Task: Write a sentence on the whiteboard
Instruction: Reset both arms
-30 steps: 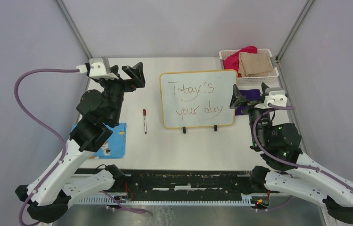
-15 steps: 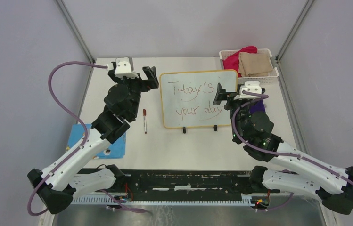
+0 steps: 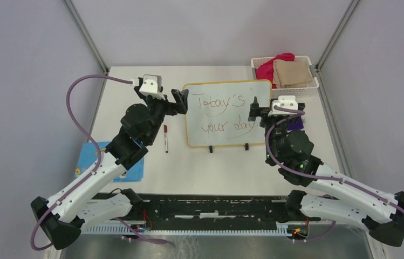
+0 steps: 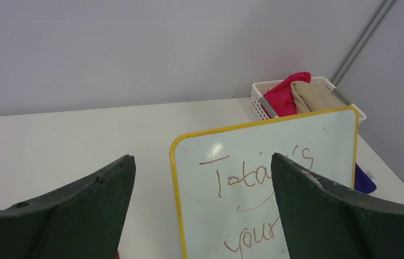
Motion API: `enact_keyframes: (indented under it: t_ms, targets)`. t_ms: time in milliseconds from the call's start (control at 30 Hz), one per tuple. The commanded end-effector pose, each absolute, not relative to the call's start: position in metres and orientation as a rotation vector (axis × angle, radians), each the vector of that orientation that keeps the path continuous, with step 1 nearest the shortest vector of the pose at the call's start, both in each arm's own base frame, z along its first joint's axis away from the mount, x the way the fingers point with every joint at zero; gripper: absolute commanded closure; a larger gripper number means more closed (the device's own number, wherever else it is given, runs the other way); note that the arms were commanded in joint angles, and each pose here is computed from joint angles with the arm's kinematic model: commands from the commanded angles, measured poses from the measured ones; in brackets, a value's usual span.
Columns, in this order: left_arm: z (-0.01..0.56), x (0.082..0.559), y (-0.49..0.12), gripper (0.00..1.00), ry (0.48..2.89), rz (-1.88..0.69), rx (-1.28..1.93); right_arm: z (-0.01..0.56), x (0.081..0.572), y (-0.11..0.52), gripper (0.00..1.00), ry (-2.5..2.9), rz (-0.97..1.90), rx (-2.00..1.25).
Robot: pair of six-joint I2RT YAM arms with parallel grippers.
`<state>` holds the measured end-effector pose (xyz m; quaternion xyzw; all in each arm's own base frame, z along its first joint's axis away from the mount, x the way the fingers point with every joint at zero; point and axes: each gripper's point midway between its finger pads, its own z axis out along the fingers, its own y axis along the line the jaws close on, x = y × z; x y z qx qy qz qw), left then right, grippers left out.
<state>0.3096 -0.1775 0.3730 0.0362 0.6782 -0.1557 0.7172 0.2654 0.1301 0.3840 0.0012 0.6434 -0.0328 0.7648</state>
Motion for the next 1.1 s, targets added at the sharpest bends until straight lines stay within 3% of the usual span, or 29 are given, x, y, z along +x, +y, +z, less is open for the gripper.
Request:
enact_keyframes:
  t_ms: [0,233,500,1067]
  targets:
    - [0.384,0.302,-0.188,0.0,1.461,-0.399,0.145,0.389,0.261,0.117,0.02,1.359,-0.141,-0.005]
    - [0.382,0.301,-0.179,0.0,1.46,-0.301,0.153,0.385,0.265,0.114,0.02,1.354,-0.238,-0.08]
    - [0.378,0.305,-0.179,0.0,1.479,-0.274,0.147,0.377,0.28,0.1,0.02,1.404,-0.055,0.027]
    - [0.371,0.299,-0.189,0.0,1.483,-0.303,0.166,0.374,0.278,0.095,0.02,1.375,-0.083,0.035]
